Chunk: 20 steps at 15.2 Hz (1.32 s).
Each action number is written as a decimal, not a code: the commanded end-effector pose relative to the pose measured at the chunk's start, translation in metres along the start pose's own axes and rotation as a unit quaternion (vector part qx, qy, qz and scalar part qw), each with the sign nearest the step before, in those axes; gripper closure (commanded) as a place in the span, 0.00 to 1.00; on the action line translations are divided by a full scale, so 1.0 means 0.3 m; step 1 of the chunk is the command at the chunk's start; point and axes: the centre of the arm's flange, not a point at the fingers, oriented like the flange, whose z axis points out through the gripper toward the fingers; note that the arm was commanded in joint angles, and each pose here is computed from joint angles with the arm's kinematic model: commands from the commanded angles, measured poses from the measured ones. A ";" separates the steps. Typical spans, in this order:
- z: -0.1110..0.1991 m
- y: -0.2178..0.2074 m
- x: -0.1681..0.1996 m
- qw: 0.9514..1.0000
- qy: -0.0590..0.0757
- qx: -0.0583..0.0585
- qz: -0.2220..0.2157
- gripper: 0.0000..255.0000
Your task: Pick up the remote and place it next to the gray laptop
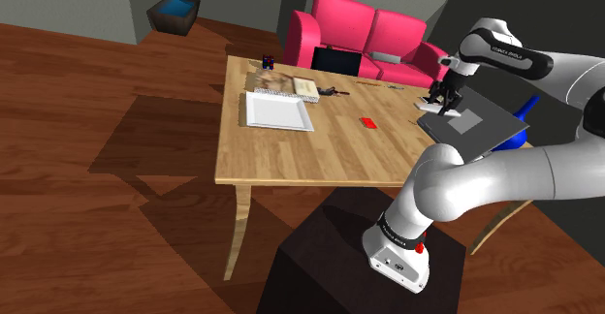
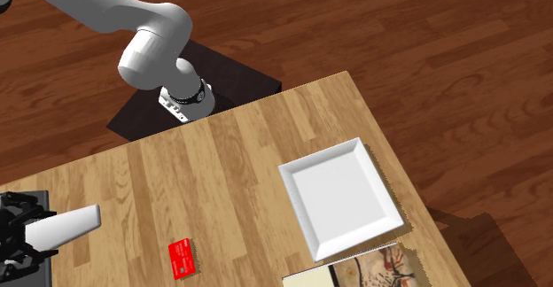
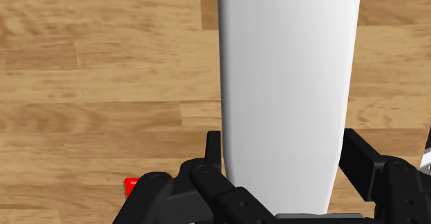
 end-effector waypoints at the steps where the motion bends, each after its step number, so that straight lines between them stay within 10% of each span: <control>1: 0.038 -0.001 0.002 1.000 0.000 0.000 0.000 1.00; 20: 0.373 -0.003 0.004 1.000 0.000 0.000 0.000 1.00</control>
